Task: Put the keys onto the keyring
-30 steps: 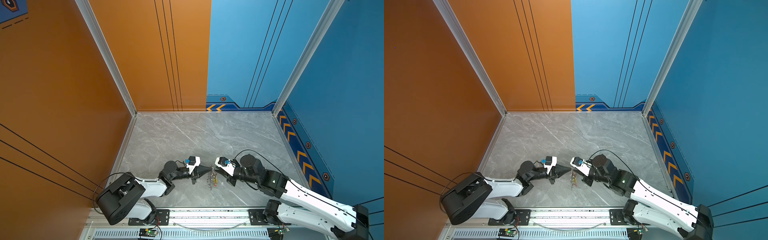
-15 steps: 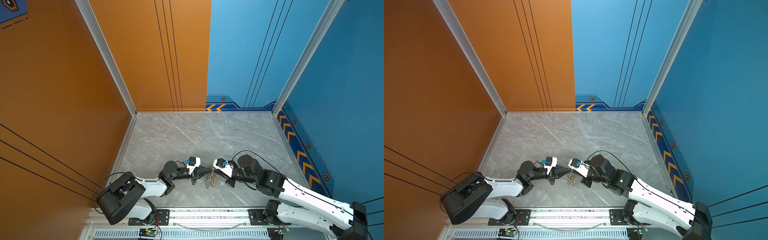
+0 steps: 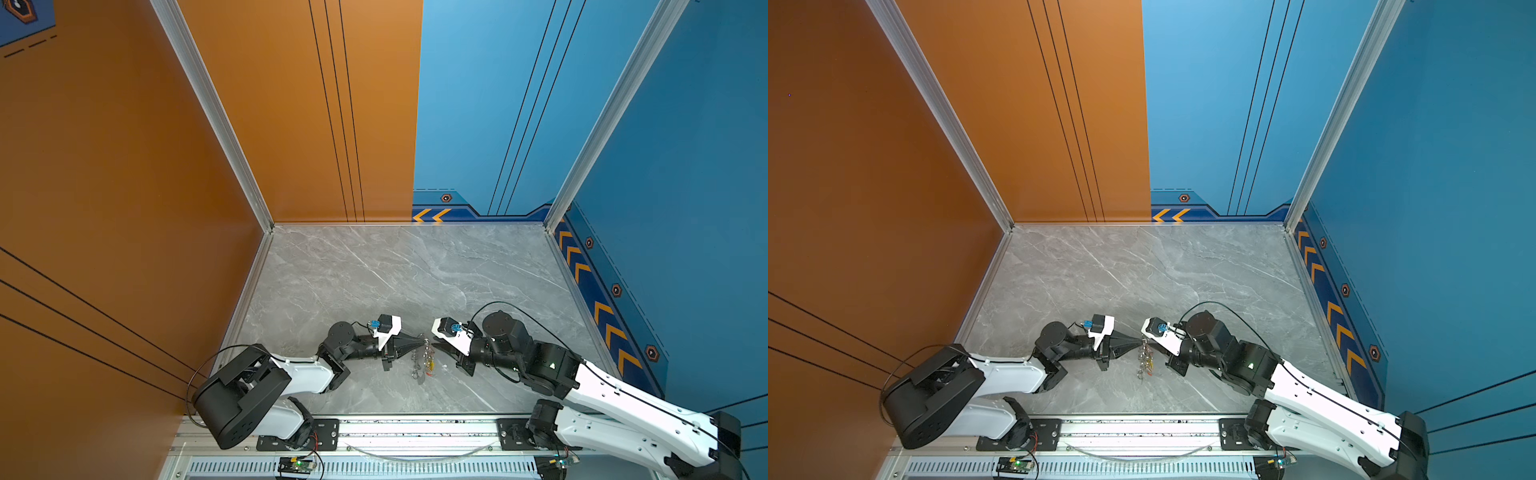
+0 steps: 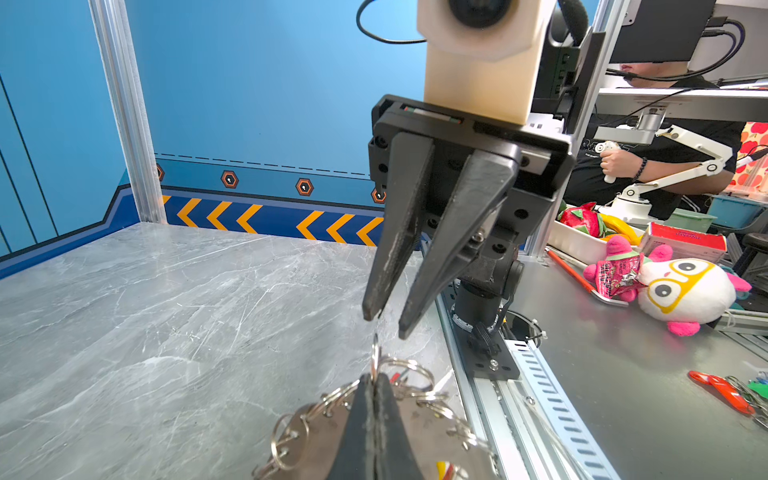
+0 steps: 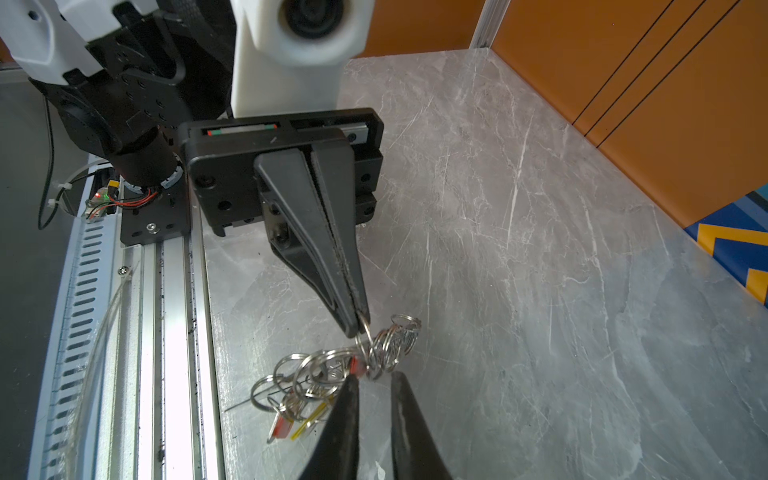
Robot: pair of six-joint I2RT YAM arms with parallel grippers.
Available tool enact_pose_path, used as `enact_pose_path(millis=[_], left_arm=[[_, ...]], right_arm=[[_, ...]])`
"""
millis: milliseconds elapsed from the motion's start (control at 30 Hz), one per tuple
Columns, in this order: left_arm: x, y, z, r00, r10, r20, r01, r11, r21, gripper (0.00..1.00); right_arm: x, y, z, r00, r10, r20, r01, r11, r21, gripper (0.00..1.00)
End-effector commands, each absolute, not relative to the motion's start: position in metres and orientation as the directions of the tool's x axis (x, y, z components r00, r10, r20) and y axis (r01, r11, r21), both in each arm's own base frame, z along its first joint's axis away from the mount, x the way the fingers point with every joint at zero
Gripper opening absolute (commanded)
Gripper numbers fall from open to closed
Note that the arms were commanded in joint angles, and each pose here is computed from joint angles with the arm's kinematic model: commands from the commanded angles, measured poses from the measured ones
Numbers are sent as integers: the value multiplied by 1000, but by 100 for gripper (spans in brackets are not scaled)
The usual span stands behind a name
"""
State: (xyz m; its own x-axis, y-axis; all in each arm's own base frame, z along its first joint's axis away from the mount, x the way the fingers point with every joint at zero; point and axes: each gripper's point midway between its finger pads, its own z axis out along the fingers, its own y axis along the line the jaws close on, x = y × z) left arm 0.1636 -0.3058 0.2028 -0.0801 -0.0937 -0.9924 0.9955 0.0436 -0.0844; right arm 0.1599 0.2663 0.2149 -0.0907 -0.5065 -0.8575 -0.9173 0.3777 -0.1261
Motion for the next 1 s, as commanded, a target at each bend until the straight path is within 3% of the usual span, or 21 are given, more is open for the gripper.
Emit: enact_pose_path(millis=[0, 600, 967], left_arm=[[155, -307, 225, -15, -150, -989, 1000, -9, -14, 0], [141, -312, 225, -29, -135, -990, 995, -100, -15, 0], [141, -313, 223, -24, -134, -991, 996, -94, -11, 0]], right_arm=[[164, 268, 219, -89, -519, -850, -915, 381, -137, 17], [156, 276, 214, -91, -529, -844, -937, 332, -107, 15], [158, 274, 210, -104, -562, -820, -935, 337, -113, 0]])
